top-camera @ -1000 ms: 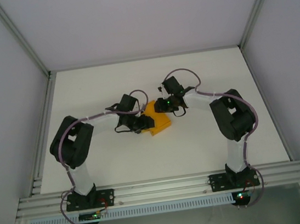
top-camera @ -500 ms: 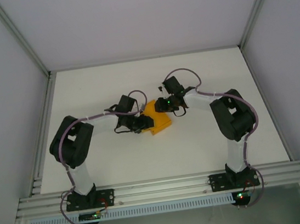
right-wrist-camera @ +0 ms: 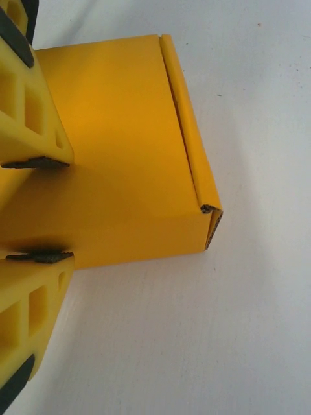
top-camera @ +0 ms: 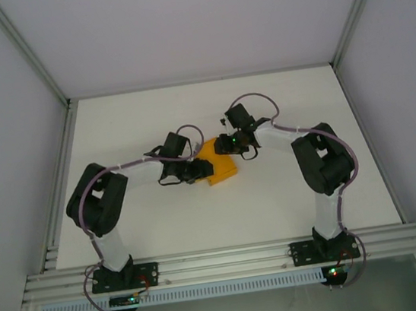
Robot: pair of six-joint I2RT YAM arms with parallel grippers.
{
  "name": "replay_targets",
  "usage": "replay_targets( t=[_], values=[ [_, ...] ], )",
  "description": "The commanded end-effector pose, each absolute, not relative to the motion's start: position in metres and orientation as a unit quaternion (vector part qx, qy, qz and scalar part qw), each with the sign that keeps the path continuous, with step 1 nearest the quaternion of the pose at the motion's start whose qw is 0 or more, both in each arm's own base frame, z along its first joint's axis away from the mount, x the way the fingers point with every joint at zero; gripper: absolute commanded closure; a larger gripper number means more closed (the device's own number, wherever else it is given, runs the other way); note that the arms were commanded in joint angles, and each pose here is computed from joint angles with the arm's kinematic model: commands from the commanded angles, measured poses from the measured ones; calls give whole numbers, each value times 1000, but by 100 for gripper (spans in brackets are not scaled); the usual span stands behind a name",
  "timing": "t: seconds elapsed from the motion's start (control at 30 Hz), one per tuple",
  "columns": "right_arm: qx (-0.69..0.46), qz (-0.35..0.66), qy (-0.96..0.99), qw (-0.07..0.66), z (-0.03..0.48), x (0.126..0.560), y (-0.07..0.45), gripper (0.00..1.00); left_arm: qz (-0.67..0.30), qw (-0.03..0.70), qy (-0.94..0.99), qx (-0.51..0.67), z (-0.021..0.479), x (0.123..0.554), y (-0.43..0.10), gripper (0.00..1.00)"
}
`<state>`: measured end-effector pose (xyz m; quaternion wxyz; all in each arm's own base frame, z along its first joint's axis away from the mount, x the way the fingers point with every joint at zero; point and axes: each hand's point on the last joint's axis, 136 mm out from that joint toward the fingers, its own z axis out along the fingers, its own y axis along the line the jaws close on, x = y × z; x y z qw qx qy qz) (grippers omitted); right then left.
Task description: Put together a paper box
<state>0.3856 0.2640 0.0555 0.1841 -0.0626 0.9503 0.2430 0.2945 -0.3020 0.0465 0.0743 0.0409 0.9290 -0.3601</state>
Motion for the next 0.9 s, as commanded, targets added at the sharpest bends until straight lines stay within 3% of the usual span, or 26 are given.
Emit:
replay_targets(
  t=[0.0,0.1,0.23,0.37,0.4,0.47,0.7,0.87],
  values=[
    [-69,194,973,109,29,358,247,58,-324,138,935,45,56,314,-289,50],
    [-80,213,963,146,58,378,255,55,-328,153,931,54,67,315,-290,45],
    [-95,231,951,182,91,395,264,36,-320,163,932,53,72,315,-287,24],
    [-109,239,941,211,117,404,267,25,-314,178,931,58,85,311,-281,16],
    [-110,237,940,219,124,406,265,20,-308,186,931,57,89,310,-277,3],
    [-112,231,937,237,134,407,260,1,-293,205,932,58,100,311,-269,1],
    [-56,141,932,328,165,401,169,1,-91,355,930,-39,157,356,-141,1],
    [-15,82,924,372,139,387,85,1,60,435,890,-121,157,377,-26,0]
  ],
)
